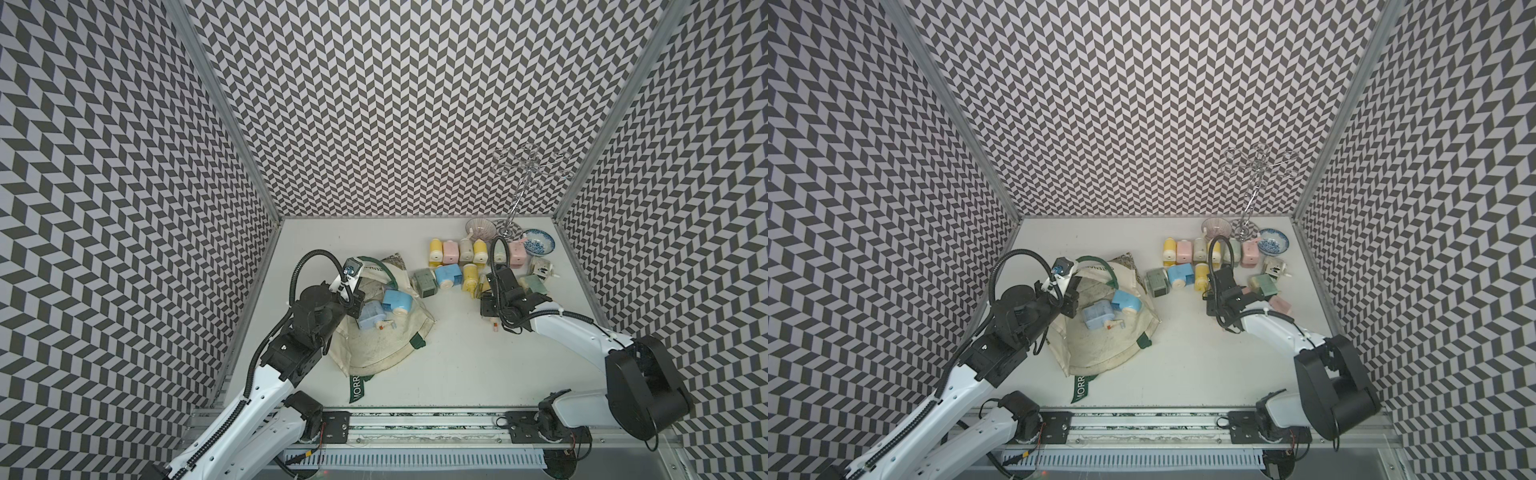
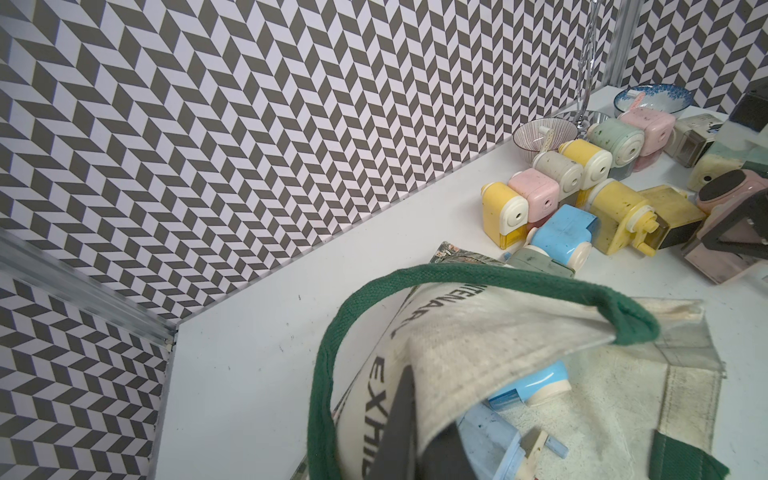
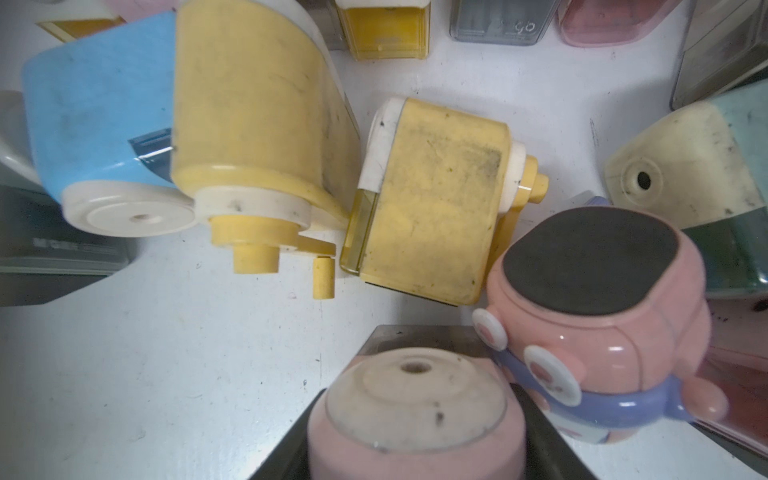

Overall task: Take out the pencil sharpeners from the tote bags
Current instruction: Place the pencil sharpener at the center of the board.

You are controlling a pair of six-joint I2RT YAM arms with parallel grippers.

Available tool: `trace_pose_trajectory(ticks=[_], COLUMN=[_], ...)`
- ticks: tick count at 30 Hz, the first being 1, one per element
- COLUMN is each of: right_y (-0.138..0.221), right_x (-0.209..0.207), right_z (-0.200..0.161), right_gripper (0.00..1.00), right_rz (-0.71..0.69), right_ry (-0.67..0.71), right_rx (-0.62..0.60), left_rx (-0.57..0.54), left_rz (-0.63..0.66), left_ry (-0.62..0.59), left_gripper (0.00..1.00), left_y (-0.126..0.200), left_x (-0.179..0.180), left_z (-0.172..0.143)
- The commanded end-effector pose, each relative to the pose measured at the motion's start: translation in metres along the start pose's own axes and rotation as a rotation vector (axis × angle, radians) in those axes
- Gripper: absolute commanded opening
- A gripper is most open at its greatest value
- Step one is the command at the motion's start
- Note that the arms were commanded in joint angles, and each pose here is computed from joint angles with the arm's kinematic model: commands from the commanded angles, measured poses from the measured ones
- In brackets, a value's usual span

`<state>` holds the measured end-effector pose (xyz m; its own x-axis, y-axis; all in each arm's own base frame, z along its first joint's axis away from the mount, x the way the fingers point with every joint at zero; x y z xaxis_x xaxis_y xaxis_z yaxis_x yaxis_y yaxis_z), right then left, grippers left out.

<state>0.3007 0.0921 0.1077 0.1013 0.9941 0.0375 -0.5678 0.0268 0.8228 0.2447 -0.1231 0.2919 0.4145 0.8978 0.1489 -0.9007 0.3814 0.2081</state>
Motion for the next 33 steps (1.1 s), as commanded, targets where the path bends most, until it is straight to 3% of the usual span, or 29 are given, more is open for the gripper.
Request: trace_pose_trajectory(ticks=[1, 7, 13, 19, 23, 28, 33], right_y=[0.0, 0.006, 0.038, 0.103, 0.151, 0.182, 0.194], right_x=[0.0, 0.004, 0.011, 0.048, 0.088, 0.137, 0.171], right_z=[0.012, 0.016, 0.032, 0.044, 0.027, -0.017, -0.057], right_gripper=[0.66, 0.79, 0.8, 0.77, 0.74, 0.74, 0.74], right_rz=[-0.006, 0.025, 0.12, 0.431, 0.67, 0.89, 1.076], right_ry=[-0.024, -0.024, -0.029, 0.046, 0.124, 0.238, 0.252], right_rx=[-0.042, -0.052, -0.141, -0.316, -0.413, -0.433, -0.387], left_rx=[-0.145, -0.147, -0.144, -0.147, -0.144, -0.144, -0.141], left_rz=[0.007, 0.008, 0.011, 0.012, 0.012, 0.016, 0.015], left_ry=[0.015, 0.013, 0.012, 0.012, 0.013, 0.013, 0.013], left_gripper=[0.0, 0.0, 0.0, 0.0, 0.0, 0.0, 0.0], left_y=[0.011, 0.012, 0.012, 0.012, 0.012, 0.012, 0.011], left_x=[0.004, 0.004, 0.004, 0.004, 0.004, 0.005, 0.004], left_z=[0.042, 0.042, 0.042, 0.042, 0.042, 0.042, 0.041])
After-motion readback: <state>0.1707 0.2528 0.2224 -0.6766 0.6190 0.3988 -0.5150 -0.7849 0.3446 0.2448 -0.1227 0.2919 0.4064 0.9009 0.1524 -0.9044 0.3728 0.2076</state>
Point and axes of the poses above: each gripper's point midway between its finger pads, its own y axis back along the fingers, its own x axis along the line the jaws close on, z = x × y, the point moved 4 cm from there along y, back along the fingers, and after that the axes turned 2 degrees about -y, right-handed, at the moved point
